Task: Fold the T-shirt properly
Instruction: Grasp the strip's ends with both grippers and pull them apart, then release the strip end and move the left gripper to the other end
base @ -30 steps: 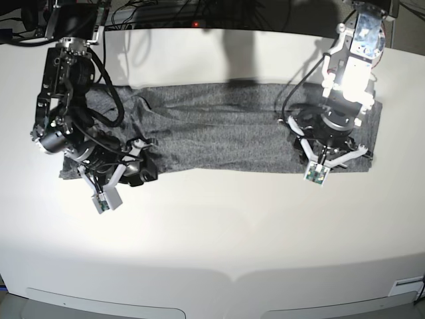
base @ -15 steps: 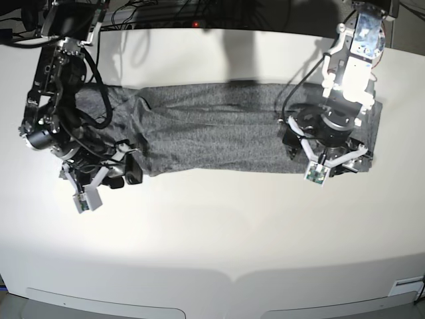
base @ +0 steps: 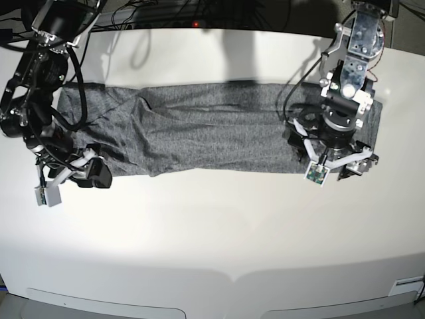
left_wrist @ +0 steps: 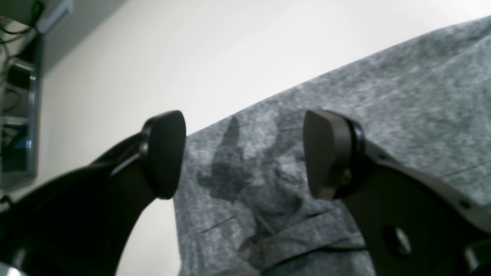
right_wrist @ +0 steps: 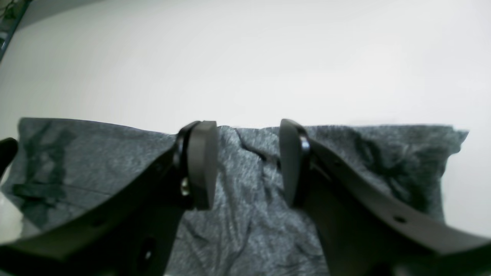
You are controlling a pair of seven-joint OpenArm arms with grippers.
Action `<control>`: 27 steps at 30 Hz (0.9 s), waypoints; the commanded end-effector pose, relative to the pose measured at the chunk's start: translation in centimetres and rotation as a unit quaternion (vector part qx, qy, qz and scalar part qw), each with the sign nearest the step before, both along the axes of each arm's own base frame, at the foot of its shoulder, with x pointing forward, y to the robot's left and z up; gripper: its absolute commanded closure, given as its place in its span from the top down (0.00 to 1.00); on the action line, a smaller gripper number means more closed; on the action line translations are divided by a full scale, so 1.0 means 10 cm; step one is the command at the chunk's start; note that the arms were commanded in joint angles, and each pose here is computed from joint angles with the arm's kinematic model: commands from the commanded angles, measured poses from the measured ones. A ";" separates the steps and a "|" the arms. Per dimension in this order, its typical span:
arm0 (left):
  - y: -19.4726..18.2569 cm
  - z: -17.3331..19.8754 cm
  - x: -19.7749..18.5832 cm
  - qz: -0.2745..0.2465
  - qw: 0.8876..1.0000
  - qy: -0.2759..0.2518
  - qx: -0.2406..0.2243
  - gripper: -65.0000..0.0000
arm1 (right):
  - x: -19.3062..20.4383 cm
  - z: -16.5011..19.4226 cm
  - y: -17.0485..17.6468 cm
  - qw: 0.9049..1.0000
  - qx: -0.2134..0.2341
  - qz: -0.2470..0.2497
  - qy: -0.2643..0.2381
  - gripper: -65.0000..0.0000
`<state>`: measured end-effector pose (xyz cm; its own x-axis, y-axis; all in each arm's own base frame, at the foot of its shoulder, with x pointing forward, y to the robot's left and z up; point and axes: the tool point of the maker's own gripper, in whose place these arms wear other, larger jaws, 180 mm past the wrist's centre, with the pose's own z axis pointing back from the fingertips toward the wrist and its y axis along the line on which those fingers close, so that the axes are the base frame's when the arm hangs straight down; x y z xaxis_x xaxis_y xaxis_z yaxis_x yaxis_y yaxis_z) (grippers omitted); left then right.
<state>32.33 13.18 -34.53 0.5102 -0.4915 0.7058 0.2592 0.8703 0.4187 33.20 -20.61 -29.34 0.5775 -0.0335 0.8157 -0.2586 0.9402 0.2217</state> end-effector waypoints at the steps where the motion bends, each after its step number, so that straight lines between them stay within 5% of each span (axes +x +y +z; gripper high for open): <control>1: 0.06 0.17 0.09 -0.002 0.999 -0.030 0.012 0.69 | 0.06 0.17 0.02 1.000 0.004 0.009 -0.029 0.42; 12: 0.59 0.31 0.24 -0.014 0.997 0.019 0.073 0.69 | 0.04 0.15 0.04 0.999 -0.003 0.020 -0.026 0.42; 15: 0.71 0.36 0.25 -0.026 0.998 0.033 0.054 0.69 | 0.04 0.15 0.04 0.999 -0.003 0.020 -0.026 0.41; 21: 1.25 0.63 0.29 0.050 0.999 0.007 0.012 0.69 | 0.04 0.15 0.04 0.999 -0.004 0.020 -0.024 0.42; 27: 1.35 0.83 0.26 0.009 0.998 0.001 -0.060 0.69 | 0.04 0.15 0.04 1.000 -0.004 0.020 -0.024 0.42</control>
